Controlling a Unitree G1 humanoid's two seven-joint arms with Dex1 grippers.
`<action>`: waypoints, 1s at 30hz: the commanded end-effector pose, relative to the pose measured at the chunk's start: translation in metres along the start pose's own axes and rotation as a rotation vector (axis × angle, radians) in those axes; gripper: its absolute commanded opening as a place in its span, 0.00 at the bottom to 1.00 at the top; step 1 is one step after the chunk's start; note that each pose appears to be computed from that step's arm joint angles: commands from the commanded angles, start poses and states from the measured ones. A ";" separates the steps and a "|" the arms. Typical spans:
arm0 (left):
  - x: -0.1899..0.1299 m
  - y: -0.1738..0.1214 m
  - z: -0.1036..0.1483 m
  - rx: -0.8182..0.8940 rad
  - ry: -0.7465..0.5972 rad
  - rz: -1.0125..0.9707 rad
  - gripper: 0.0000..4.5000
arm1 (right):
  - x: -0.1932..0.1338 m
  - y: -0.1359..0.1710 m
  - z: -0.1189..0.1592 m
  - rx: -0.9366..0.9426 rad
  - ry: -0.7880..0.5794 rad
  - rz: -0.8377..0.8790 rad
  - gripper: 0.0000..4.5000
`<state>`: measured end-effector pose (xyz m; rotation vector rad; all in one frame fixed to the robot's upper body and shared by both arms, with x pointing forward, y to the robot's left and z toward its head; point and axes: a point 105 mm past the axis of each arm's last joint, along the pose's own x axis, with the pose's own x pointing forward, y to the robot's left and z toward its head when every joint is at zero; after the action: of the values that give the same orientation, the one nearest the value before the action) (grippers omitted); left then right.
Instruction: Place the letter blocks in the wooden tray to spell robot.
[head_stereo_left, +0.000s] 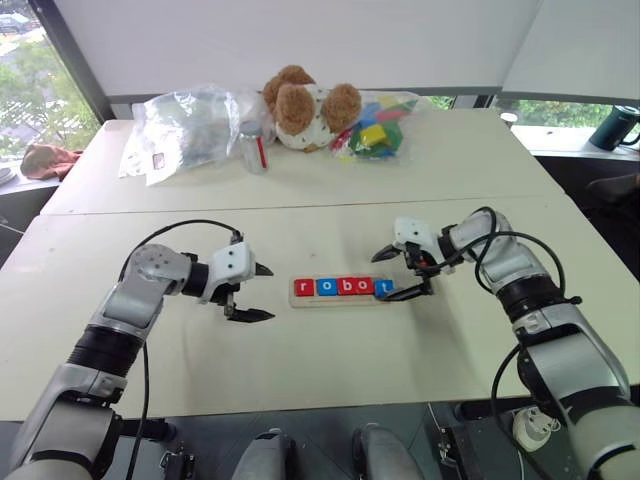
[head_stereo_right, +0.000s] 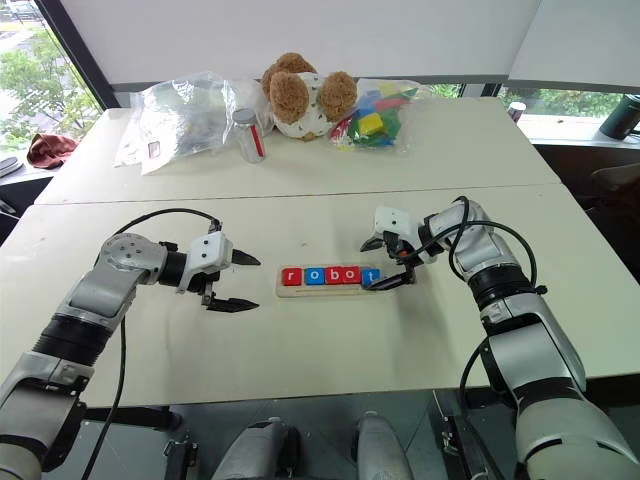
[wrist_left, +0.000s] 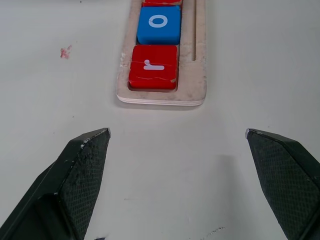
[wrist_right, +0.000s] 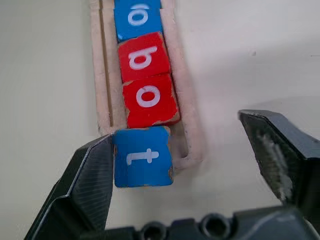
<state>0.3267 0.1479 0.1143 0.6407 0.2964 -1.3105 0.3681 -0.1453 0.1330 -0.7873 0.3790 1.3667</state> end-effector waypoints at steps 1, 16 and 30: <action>-0.010 0.009 0.008 0.017 -0.029 0.045 1.00 | -0.021 -0.013 0.019 -0.046 -0.050 -0.093 0.98; -0.011 0.011 0.009 -0.001 -0.037 0.062 1.00 | -0.046 -0.007 -0.022 0.002 0.082 -0.191 0.98; -0.013 0.011 0.009 -0.024 -0.046 0.095 1.00 | -0.023 -0.014 -0.017 0.005 0.040 -0.194 0.98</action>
<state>0.3324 0.1526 0.1183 0.5870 0.2879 -1.2411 0.3748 -0.1803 0.1238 -0.8017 0.3867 1.1745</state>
